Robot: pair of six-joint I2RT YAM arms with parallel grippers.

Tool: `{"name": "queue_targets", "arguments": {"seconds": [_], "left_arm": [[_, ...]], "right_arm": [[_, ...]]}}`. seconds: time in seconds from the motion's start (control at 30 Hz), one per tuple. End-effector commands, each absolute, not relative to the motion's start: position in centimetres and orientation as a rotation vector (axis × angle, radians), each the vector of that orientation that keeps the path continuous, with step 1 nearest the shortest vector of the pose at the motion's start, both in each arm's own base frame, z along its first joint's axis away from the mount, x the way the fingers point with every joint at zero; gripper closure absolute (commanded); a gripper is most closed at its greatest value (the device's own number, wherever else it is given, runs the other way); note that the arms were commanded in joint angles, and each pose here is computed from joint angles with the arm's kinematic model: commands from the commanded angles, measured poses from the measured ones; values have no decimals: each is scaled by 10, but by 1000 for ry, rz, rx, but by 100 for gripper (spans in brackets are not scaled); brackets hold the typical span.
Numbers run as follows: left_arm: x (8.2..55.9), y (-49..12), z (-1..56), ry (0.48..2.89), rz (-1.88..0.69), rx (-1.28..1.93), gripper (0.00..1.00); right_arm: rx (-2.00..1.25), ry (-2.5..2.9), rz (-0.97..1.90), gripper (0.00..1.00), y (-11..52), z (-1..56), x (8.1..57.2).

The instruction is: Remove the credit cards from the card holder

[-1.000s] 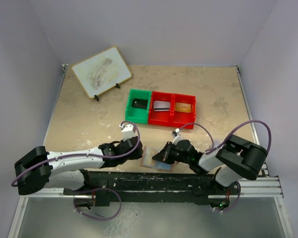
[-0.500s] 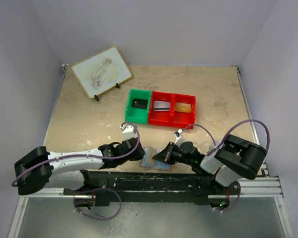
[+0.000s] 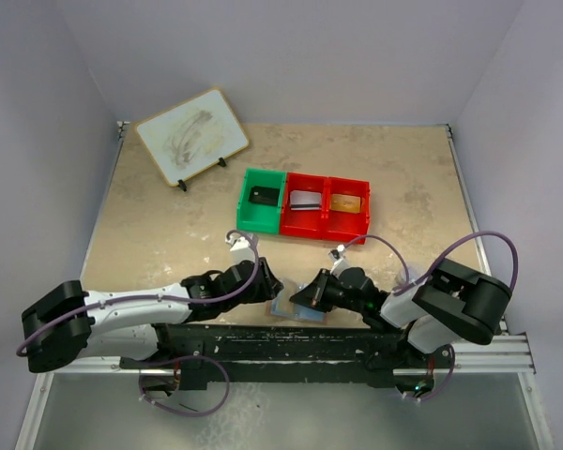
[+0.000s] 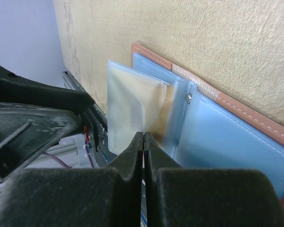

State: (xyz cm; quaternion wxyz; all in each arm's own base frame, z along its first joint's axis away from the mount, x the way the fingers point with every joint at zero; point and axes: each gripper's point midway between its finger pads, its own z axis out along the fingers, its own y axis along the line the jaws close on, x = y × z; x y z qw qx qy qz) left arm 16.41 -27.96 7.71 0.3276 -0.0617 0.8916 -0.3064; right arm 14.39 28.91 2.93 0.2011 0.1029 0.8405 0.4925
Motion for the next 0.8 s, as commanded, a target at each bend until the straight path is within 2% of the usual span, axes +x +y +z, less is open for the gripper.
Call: {"name": "queue_targets", "arguments": {"seconds": [0.0, 0.4, 0.63, 0.77], "left_arm": [[159, -288, 63, 2377, -821, -166, 66], [157, -300, 66, 2376, -879, -126, 68], [150, -315, 67, 2403, -949, -81, 78], [156, -309, 65, 2401, -880, -90, 84]], "right_arm": [[278, 2276, 1398, 100, 297, 45, 156], [276, 2276, 1407, 100, 296, 44, 154], [276, 2274, 1411, 100, 296, 44, 153], [271, 2262, 1421, 100, 296, 47, 153]]}}
